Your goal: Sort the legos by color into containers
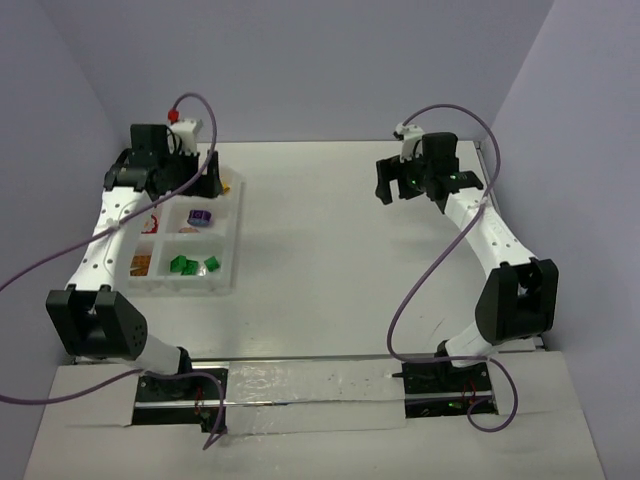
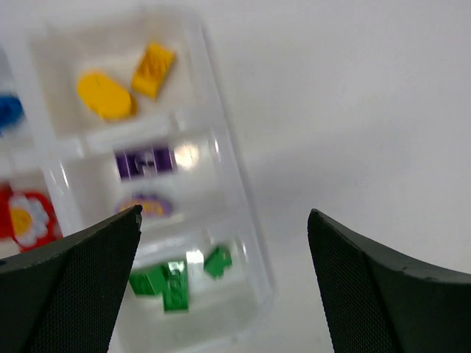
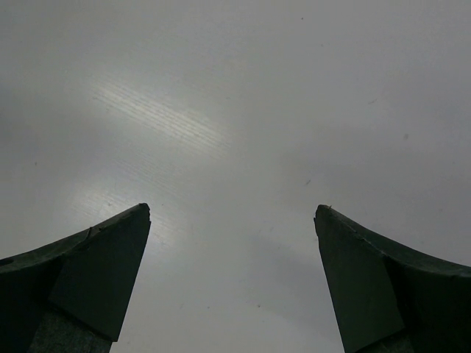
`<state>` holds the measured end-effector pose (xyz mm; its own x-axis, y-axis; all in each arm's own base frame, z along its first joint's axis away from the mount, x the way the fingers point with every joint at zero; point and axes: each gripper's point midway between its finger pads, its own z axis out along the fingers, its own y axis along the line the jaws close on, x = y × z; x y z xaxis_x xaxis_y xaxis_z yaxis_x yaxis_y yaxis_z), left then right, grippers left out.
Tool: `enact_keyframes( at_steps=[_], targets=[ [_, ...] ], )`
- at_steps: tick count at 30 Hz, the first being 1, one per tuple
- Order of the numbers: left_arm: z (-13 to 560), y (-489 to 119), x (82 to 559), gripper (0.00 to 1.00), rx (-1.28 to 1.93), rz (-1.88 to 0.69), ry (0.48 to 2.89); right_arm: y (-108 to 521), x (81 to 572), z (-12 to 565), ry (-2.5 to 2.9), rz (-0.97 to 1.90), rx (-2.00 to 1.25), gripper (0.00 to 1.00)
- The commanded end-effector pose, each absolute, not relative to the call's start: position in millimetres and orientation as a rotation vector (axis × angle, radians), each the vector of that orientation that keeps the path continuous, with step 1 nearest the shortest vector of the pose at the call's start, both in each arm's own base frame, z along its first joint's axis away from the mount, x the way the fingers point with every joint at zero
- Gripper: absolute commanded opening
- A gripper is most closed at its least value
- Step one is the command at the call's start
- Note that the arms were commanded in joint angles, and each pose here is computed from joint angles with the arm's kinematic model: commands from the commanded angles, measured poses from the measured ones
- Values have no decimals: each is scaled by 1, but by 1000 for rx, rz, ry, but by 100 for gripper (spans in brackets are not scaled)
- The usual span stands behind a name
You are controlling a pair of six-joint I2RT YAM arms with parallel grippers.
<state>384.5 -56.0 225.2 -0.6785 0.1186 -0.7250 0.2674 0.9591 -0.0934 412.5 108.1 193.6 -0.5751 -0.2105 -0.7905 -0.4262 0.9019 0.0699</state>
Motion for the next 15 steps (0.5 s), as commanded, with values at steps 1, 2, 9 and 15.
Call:
enact_keyframes(
  at_steps=[1,2,9,15],
  targets=[
    [272,-60,431,99,216,-245,2206,96,433,250,2078,274,-414,100],
    [276,-60,438,99,211,-241,2199,95,435,259,2065,273,-407,100],
    [268,-61,467,99,138,-257,2224,89,441,274,2039,287,-363,100],
    [267,-63,471,99,129,-270,2216,87,438,274,2038,289,-358,100]
  ],
)
